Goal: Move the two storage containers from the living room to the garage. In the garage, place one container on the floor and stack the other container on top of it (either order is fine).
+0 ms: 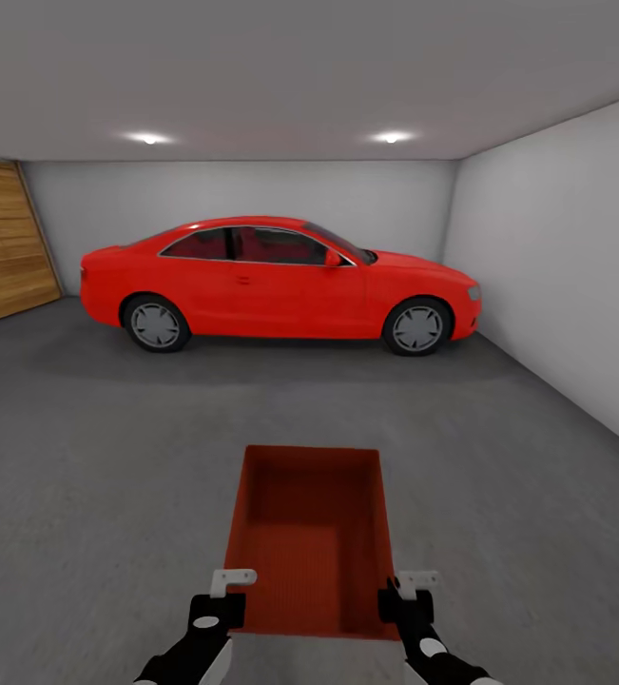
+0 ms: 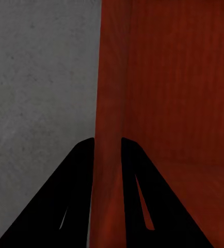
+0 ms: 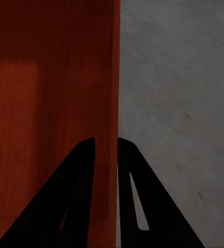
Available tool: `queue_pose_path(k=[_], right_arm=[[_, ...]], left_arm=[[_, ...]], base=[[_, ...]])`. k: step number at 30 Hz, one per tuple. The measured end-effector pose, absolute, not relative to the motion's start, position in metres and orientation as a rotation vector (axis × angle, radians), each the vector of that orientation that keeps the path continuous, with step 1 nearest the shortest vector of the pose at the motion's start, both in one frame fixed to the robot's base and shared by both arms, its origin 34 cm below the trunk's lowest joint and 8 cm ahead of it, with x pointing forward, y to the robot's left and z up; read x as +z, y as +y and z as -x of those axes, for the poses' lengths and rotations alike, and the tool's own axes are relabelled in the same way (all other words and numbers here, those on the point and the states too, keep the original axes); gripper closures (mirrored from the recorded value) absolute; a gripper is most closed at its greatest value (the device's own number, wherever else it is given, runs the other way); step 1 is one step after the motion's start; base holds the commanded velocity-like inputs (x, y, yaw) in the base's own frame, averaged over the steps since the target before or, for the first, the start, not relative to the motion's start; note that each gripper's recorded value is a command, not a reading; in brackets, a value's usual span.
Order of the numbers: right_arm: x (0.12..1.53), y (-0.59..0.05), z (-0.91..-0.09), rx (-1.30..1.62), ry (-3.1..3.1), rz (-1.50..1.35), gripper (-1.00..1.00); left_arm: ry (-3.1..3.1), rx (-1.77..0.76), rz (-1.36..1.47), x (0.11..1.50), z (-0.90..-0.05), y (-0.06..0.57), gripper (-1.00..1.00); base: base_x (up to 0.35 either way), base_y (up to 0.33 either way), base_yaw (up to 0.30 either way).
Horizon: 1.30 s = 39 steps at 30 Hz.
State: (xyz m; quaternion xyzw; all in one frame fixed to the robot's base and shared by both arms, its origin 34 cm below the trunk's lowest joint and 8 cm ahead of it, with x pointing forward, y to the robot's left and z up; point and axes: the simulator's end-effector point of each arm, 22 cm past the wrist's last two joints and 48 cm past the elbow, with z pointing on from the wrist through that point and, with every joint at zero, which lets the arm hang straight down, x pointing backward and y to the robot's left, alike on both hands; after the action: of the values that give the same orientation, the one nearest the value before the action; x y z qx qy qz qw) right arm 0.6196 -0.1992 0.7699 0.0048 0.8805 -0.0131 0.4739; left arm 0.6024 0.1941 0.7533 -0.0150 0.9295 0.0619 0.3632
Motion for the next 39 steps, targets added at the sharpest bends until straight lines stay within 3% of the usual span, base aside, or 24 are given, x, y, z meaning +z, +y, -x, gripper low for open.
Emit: queue_pose_path(k=[39], right_arm=[[0.774, -0.199, -0.627, -0.039, 2.157, 0.025, 1.00]], left_arm=[[2.395, 0.153, 0.063, 0.753, -0.602, 0.194, 1.00]], base=[[0.321, 0.000, 0.000]])
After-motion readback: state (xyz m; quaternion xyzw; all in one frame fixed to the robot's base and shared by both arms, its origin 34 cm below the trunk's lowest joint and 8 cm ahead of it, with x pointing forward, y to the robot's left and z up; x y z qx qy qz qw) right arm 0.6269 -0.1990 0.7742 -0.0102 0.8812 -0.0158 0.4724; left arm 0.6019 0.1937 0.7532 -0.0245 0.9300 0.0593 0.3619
